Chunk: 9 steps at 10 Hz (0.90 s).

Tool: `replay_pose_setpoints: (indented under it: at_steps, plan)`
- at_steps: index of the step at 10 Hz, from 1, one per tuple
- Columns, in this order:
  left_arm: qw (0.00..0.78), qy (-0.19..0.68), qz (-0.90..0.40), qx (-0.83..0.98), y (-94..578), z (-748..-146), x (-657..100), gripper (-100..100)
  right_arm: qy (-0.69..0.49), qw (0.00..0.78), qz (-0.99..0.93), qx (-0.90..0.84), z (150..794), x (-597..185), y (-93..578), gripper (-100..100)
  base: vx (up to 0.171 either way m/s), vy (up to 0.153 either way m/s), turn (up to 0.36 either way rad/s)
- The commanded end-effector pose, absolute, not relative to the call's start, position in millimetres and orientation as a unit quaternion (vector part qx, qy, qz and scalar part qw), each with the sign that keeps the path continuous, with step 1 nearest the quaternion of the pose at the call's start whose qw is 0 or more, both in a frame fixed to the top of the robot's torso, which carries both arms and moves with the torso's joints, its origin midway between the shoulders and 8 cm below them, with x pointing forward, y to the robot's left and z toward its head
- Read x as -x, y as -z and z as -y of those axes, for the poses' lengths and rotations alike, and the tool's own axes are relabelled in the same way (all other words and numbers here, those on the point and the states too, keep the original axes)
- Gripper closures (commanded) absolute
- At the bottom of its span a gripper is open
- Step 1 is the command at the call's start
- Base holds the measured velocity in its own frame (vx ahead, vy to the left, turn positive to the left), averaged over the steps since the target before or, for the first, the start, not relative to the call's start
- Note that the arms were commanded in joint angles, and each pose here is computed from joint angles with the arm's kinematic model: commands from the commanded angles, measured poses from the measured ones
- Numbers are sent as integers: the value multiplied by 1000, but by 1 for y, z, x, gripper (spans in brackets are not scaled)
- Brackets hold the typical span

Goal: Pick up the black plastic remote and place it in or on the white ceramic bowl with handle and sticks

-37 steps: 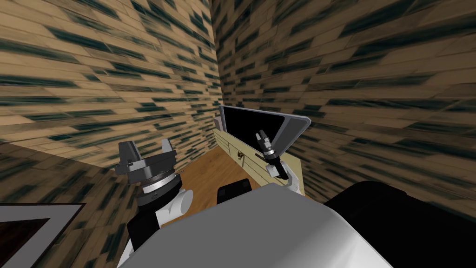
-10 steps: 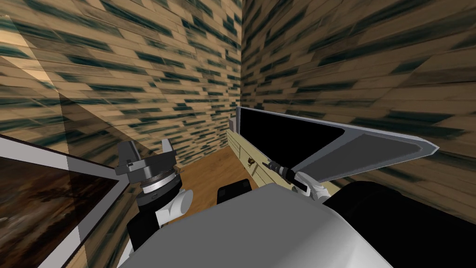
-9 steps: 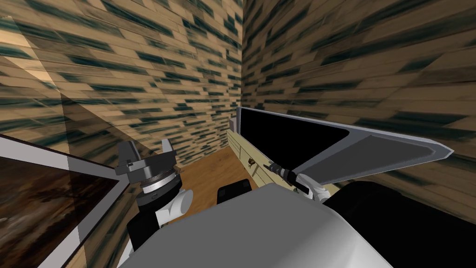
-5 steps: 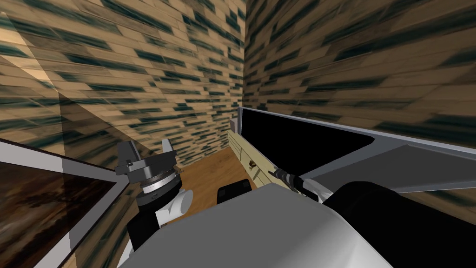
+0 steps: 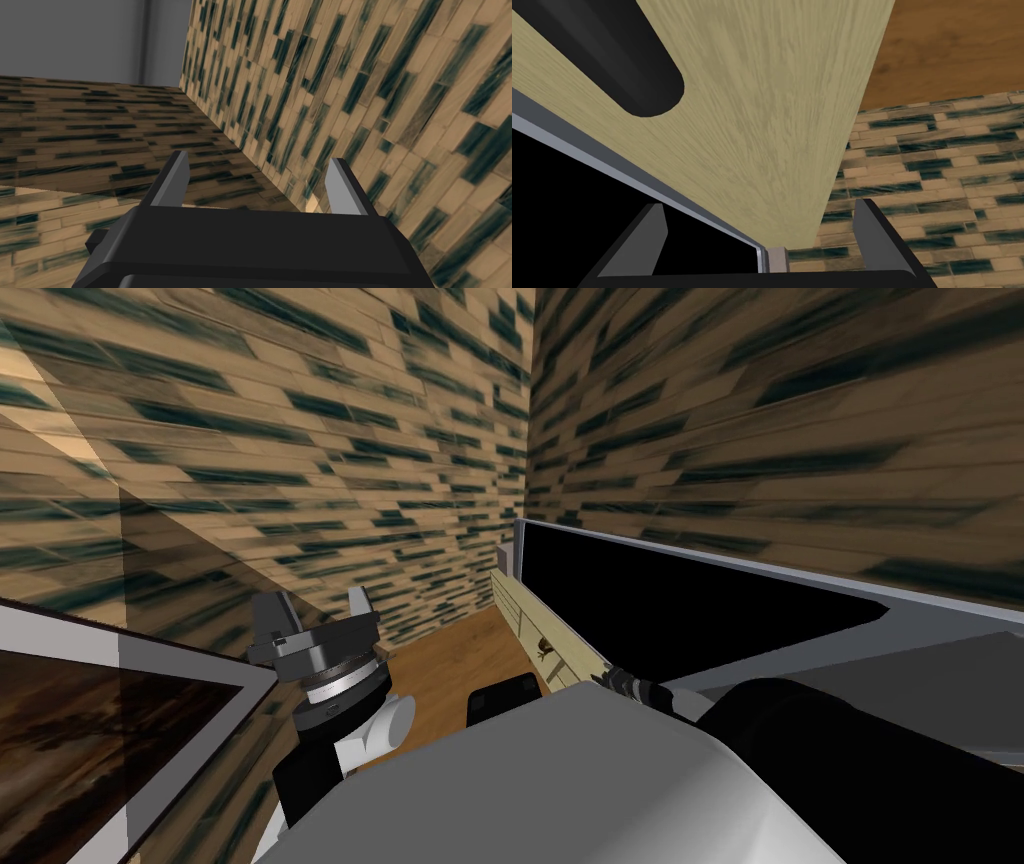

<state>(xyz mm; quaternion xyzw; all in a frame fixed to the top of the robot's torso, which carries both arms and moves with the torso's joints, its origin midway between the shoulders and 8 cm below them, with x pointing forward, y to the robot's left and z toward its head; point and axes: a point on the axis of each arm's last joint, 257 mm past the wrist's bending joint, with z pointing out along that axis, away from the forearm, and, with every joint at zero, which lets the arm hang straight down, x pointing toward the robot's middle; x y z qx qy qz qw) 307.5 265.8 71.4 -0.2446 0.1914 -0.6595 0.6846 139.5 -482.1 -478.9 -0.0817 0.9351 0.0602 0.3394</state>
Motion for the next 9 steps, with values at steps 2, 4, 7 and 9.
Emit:
replay_pose_setpoints:
  at_steps: [2, 4, 7, 9]
  plan:
    - [685, 659, -191, 245, -71, -266, -307, 0, -41, 294, -950, 92, 500, -97, 495, -100, 84, -23, 34]
    - [685, 659, -191, 245, -71, -266, -307, 0, -32, 266, -958, 99, 509, -68, 502, -100, 75, -12, 26]
    - [685, 659, -191, 245, -71, -266, -307, 0, -17, 214, -971, 110, 523, -15, 513, -100, 94, -18, 31]
    - [685, 659, -191, 245, -71, -266, -307, 0, -7, 170, -978, 120, 533, 30, 518, -100, 101, -13, 31]
